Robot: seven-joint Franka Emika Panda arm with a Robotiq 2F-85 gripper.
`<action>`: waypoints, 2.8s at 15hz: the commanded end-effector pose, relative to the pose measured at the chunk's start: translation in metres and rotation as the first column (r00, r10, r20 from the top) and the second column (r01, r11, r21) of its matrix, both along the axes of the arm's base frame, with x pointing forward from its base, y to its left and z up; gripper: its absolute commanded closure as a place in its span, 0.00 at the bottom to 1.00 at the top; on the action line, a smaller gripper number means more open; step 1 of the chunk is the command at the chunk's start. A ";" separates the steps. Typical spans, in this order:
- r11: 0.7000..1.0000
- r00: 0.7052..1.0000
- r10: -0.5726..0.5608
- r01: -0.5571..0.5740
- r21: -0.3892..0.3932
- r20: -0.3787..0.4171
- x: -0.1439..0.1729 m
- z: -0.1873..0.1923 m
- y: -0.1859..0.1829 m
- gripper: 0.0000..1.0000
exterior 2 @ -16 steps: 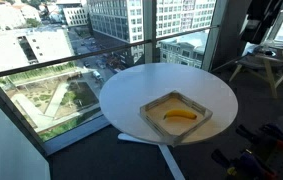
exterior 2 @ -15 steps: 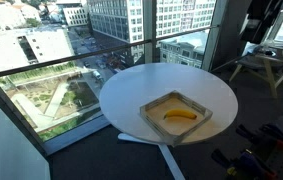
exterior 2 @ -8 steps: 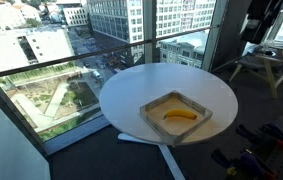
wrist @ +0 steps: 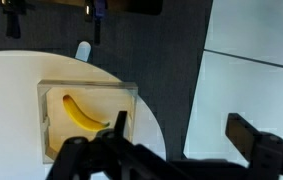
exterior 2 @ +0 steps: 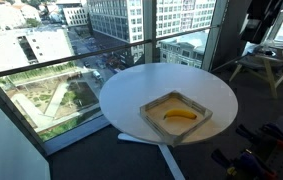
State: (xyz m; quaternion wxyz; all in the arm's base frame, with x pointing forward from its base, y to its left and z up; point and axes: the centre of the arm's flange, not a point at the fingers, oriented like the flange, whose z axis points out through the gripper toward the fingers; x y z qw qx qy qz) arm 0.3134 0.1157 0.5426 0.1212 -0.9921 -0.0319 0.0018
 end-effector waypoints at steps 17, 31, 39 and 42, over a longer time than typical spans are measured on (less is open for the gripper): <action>1.000 1.000 0.000 0.000 0.000 0.000 0.000 0.000 0.000 0.00; 0.971 0.981 0.078 -0.035 -0.235 0.177 0.014 0.016 -0.009 0.00; 0.960 0.948 0.112 -0.026 -0.279 0.298 0.029 0.029 -0.011 0.00; 0.966 0.951 0.102 -0.025 -0.258 0.293 0.033 0.026 -0.013 0.00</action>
